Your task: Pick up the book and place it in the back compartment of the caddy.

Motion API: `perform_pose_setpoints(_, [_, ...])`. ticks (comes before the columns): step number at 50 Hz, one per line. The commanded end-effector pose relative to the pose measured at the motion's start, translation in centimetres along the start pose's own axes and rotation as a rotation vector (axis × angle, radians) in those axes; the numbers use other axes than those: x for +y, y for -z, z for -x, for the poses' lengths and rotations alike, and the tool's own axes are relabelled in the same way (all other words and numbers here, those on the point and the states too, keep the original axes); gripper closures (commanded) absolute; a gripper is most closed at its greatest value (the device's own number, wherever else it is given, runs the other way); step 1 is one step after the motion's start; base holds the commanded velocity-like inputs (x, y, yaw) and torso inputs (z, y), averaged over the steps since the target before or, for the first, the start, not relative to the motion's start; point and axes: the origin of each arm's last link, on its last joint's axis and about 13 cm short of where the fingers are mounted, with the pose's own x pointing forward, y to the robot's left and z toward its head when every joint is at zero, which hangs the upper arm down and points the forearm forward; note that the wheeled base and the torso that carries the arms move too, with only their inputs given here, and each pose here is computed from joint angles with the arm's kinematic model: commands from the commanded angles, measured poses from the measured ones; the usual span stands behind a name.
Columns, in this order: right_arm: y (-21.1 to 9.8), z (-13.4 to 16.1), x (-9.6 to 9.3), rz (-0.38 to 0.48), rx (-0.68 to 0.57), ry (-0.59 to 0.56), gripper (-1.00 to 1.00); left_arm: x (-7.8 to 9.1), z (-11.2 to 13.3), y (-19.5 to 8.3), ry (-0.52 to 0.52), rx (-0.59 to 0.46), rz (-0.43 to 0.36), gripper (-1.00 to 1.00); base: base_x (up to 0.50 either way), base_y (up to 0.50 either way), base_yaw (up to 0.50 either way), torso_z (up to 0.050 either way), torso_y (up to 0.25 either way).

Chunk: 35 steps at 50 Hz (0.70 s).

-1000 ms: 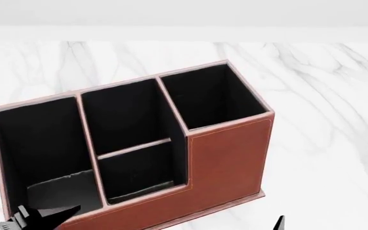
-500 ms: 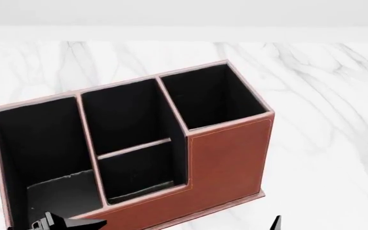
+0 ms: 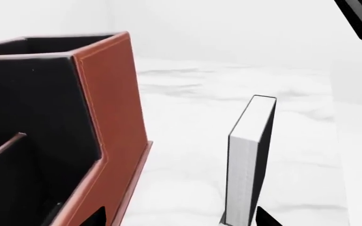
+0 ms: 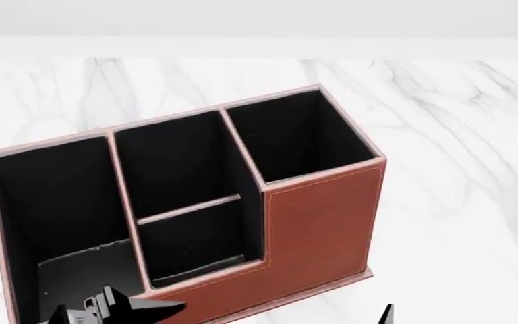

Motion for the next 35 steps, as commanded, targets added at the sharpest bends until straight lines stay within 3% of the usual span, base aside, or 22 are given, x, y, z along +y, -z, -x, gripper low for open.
perform_pose_setpoints(1, [0.0, 0.0, 0.0, 0.0, 0.0, -0.001, -1.0, 0.4, -1.5, -0.2, 0.021, 0.01, -0.005, -1.0, 0.0, 0.0, 0.0, 0.0, 0.0])
perform_pose_setpoints(35, [0.1, 0.0, 0.0, -0.001, 0.005, -0.007, -1.0, 0.0, -4.3, 0.5, 0.109, 0.011, 0.011, -1.0, 0.0, 0.0, 0.0, 0.0, 0.0])
